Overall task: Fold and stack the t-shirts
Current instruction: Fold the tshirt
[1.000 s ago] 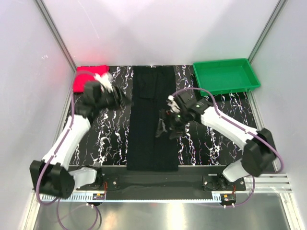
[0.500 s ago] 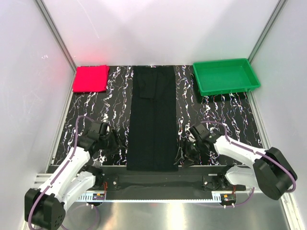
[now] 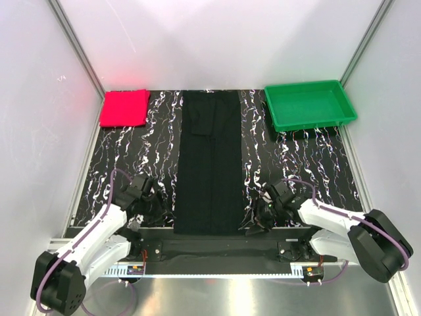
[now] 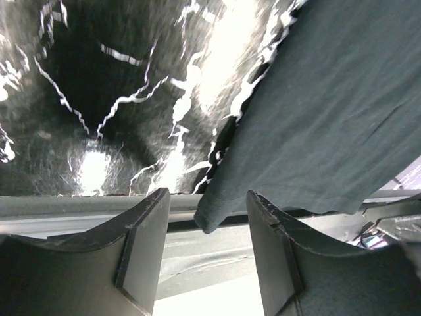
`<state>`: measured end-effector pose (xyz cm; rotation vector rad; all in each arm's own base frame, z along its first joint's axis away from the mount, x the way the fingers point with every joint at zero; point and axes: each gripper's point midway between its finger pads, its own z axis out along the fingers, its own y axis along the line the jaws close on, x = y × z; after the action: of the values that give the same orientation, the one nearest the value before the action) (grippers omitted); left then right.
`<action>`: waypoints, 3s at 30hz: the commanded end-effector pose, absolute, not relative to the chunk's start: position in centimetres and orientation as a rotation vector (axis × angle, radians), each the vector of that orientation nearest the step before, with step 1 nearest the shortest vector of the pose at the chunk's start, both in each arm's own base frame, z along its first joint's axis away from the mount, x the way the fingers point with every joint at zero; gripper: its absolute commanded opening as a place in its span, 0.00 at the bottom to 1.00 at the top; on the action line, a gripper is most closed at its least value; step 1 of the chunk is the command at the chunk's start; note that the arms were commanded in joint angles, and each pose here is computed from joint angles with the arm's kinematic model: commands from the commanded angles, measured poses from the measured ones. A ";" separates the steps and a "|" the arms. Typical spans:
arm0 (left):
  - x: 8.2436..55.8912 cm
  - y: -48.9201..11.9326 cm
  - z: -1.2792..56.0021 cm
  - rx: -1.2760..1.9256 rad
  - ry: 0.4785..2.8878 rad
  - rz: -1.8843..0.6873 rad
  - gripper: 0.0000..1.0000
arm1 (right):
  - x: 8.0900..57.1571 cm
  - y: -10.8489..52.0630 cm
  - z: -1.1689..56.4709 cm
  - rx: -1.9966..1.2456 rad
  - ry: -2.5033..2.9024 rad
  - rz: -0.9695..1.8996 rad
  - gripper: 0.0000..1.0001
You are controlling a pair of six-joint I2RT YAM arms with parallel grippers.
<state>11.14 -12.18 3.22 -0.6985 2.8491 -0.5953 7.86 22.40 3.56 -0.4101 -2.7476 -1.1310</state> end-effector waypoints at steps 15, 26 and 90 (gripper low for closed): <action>9.7 -13.3 2.8 -0.704 2.861 -0.666 0.60 | 8.7 22.1 1.7 -0.489 -2.792 -1.094 0.50; 8.8 -14.1 2.0 -0.704 2.876 -0.752 0.56 | 10.0 23.1 1.7 -0.452 -2.802 -1.150 0.50; 42.4 -16.9 12.8 -0.552 2.532 -0.874 0.00 | 42.0 22.5 11.2 -0.367 -3.019 -1.295 0.00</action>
<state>40.03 -16.07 10.44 -0.6301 2.6094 -0.7789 40.57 22.40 9.32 -0.4454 -3.0294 -1.2314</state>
